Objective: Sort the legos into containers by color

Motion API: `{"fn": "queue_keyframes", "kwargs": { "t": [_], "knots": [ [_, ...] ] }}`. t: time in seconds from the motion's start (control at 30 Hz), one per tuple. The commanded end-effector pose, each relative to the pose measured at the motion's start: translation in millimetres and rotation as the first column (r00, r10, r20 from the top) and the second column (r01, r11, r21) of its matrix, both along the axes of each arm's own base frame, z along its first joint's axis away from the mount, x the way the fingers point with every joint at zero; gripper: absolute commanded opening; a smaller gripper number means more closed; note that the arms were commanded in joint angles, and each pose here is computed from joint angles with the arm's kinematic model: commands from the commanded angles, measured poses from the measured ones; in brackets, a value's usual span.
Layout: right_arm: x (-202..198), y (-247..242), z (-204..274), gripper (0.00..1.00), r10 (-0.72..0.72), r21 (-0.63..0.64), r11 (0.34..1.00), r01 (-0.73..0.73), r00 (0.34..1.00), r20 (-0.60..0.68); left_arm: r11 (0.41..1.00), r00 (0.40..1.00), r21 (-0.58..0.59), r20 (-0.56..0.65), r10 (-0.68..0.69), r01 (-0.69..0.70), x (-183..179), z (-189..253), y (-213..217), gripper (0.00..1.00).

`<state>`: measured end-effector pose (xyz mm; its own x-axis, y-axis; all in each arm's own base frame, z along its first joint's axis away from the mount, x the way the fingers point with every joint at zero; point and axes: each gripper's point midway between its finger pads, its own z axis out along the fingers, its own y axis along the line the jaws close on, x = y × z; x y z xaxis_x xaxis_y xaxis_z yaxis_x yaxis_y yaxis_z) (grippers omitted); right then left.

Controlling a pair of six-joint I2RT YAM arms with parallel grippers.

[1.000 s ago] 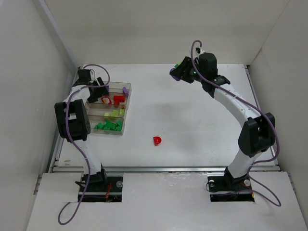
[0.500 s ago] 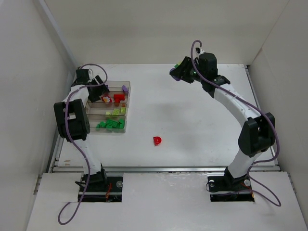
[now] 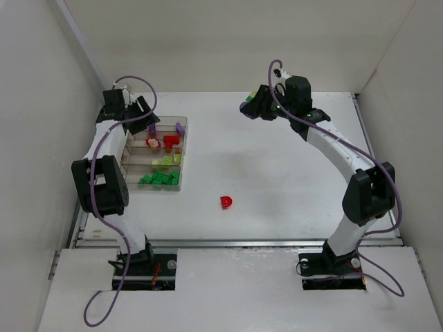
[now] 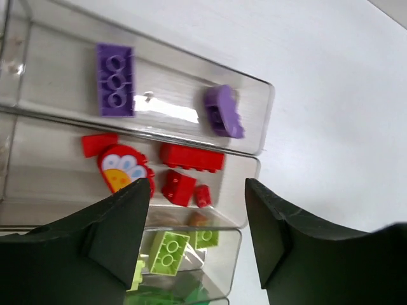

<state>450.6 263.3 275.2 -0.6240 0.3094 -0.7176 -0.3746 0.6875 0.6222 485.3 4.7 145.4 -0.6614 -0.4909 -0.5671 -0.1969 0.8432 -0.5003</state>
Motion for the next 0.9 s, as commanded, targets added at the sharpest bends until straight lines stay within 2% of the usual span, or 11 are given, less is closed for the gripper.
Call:
{"fn": "queue_keyframes", "kwargs": {
  "t": [0.0, 0.07, 0.1, 0.17, 0.23, 0.3, 0.37, 0.43, 0.6, 0.73, 0.87],
  "knots": [
    [-23.0, 12.4, 52.5, 0.06, 0.173, -0.035, 0.985, -0.170, 0.959, 0.224, 0.978, 0.957, 0.102, 0.210, -0.201, 0.183, -3.2, 76.8, -27.8, 0.57],
    [-38.2, 12.9, 55.9, 0.04, 0.265, -0.101, 0.964, -0.246, 0.918, 0.296, 0.938, 0.906, 0.153, 0.248, -0.342, 0.312, -14.7, 84.8, -52.4, 0.51],
    [-46.2, 14.2, 57.1, 0.03, 0.305, -0.116, 0.952, -0.283, 0.899, 0.315, 0.883, 0.843, 0.252, 0.281, -0.459, 0.397, -18.2, 91.6, -60.4, 0.49],
    [-71.5, 18.5, 60.3, 0.01, 0.410, -0.133, 0.912, -0.389, 0.843, 0.347, 0.778, 0.718, 0.348, 0.311, -0.622, 0.523, -35.8, 104.3, -93.9, 0.37],
    [-89.3, 20.9, 62.9, 0.00, 0.482, -0.149, 0.875, -0.462, 0.792, 0.375, 0.621, 0.522, 0.442, 0.336, -0.784, 0.648, -62.2, 118.1, -127.7, 0.31],
    [-104.2, 18.9, 66.2, 0.00, 0.517, -0.169, 0.853, -0.493, 0.756, 0.402, 0.459, 0.305, 0.464, 0.371, -0.877, 0.758, -96.4, 129.1, -173.7, 0.30],
    [-118.5, 21.2, 62.5, 0.00, 0.554, -0.195, 0.828, -0.525, 0.719, 0.420, 0.331, 0.147, 0.477, 0.381, -0.913, 0.814, -128.3, 135.2, -205.7, 0.31],
    [-134.4, 21.5, 69.9, 0.00, 0.572, -0.264, 0.817, -0.513, 0.663, 0.483, 0.249, 0.024, 0.522, 0.400, -0.916, 0.816, -145.5, 146.3, -222.6, 0.39],
    [-162.0, 20.4, 51.6, 0.00, 0.612, -0.362, 0.790, -0.495, 0.599, 0.517, 0.126, -0.175, 0.590, 0.426, -0.887, 0.798, -184.9, 178.7, -259.8, 0.54],
    [-176.6, 24.1, 43.2, 0.00, 0.637, -0.388, 0.770, -0.507, 0.569, 0.521, 0.069, -0.259, 0.599, 0.443, -0.858, 0.798, -208.8, 190.9, -279.0, 0.64],
    [-186.0, 29.7, 46.6, 0.00, 0.654, -0.395, 0.753, -0.525, 0.537, 0.533, 0.056, -0.258, 0.560, 0.466, -0.846, 0.827, -221.7, 195.4, -284.7, 0.66]
  ]
}}
